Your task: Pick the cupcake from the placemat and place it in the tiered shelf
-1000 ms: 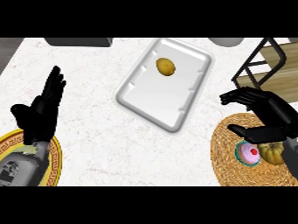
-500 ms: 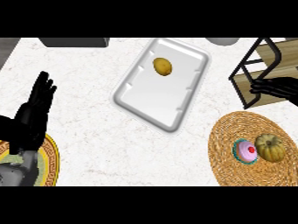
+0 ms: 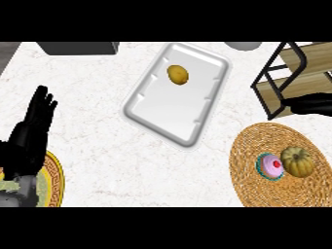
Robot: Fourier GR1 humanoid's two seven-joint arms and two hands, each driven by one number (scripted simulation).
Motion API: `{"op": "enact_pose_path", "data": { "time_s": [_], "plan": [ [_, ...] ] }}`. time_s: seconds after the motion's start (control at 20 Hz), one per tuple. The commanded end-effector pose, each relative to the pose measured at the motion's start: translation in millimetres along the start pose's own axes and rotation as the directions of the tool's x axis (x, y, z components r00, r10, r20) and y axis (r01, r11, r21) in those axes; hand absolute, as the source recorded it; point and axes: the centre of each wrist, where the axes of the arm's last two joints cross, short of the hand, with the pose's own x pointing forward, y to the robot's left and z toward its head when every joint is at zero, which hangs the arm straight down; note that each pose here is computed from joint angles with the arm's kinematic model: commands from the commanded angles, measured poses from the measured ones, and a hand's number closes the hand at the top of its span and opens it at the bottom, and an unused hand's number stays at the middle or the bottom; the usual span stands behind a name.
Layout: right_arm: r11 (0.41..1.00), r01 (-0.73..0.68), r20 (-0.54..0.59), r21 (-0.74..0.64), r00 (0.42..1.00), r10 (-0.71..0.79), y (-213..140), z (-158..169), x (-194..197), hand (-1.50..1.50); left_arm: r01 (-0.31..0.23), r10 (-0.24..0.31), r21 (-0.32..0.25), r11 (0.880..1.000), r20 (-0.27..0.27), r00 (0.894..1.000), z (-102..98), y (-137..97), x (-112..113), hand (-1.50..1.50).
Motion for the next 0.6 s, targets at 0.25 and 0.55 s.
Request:
{"op": "enact_pose_path", "data": {
  "time_s": [0.25,0.55],
  "plan": [
    [0.95,-0.301,-0.194,0.082,0.93,0.311,61.4,-28.8,25.4,-1.5,-0.004,0.005,-0.011,1.0,0.011,1.0,1.5,-13.5,4.0,0.0],
    [0.894,-0.434,-0.265,0.113,0.854,0.448,105.3,-37.2,18.3,-1.5,0.004,-0.003,-0.01,1.0,0.015,1.0,-4.9,10.4,6.2,0.0]
  ]
}}
